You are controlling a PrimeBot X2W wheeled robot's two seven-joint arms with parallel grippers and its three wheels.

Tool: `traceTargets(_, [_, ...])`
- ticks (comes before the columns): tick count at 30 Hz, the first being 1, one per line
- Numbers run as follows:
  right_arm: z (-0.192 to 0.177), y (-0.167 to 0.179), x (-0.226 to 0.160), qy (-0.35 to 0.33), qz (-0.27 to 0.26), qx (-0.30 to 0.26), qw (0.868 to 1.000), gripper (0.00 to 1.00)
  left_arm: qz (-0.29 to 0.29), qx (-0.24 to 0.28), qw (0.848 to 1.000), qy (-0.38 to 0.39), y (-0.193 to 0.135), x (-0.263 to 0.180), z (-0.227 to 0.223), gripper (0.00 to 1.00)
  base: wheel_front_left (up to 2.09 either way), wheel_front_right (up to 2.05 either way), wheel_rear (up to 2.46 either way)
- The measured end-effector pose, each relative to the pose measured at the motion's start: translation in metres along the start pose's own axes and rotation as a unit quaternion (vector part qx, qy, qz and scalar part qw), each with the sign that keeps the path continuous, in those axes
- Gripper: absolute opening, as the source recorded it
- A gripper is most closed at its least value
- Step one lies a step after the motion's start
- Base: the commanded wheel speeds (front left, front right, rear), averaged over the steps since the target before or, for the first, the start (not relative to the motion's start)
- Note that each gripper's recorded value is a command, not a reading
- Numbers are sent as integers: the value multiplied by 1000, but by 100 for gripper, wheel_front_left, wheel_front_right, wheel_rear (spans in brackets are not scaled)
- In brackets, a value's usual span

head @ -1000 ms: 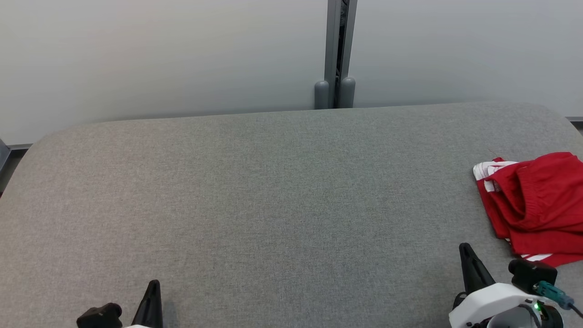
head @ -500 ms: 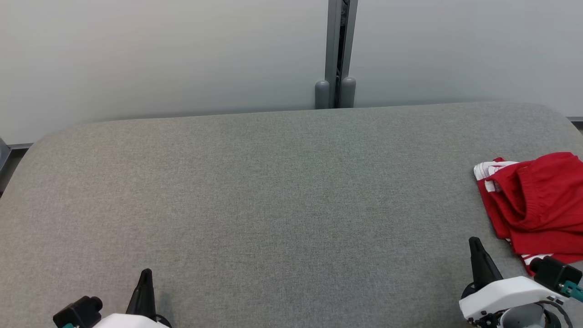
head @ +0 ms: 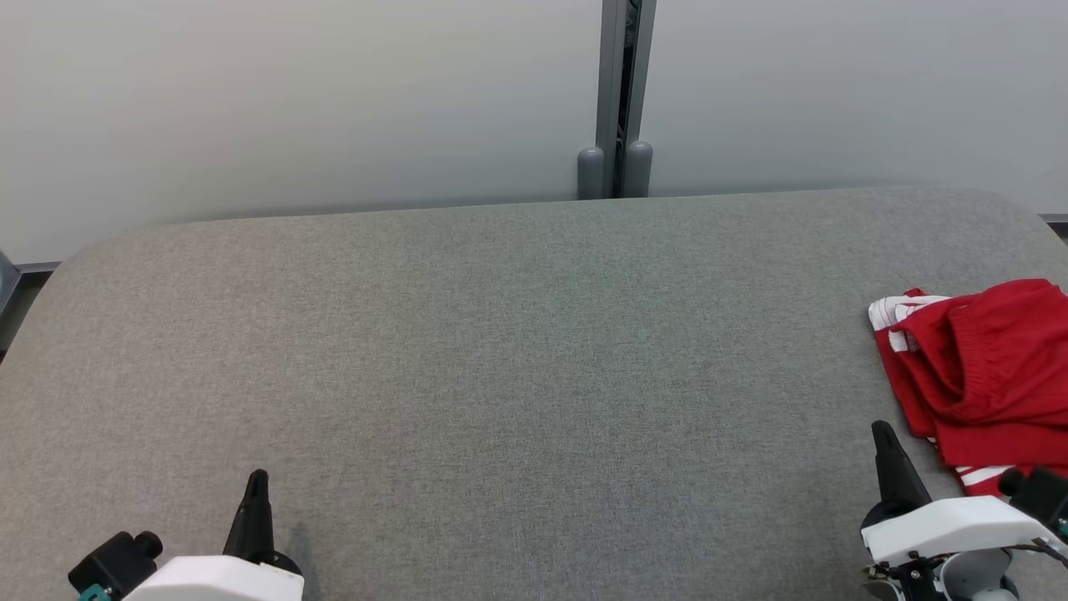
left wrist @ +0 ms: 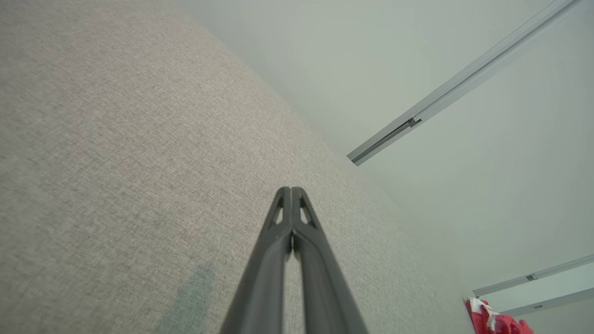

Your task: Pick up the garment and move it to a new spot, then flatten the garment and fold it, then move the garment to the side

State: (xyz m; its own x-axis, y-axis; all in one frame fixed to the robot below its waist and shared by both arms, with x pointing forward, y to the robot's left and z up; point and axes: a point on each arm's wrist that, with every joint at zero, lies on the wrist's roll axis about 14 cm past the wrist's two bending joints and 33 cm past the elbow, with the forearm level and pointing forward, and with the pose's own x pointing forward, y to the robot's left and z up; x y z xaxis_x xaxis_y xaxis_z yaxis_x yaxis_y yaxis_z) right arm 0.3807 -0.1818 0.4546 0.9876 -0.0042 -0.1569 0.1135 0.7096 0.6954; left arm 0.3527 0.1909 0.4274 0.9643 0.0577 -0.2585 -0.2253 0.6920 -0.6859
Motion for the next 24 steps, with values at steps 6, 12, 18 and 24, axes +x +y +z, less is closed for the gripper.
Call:
traceTargets(6, [4,1,1,-4,1,39,999,0,-8,-40,999,-4,-5,3,6,0,0,0,0])
traceTargets(12, [10,3,1,-10,3,77,997,0,-12,-77,997,-5,-7,4,9,0,0,0,0])
traceTargets(18, [13,4,1,-12,5,111,994,0,-22,-111,994,-6,-13,7,15,0,0,0,0])
traceTargets(24, [17,6,1,-14,10,144,989,0,-30,-143,989,-9,-17,8,19,0,0,0,0])
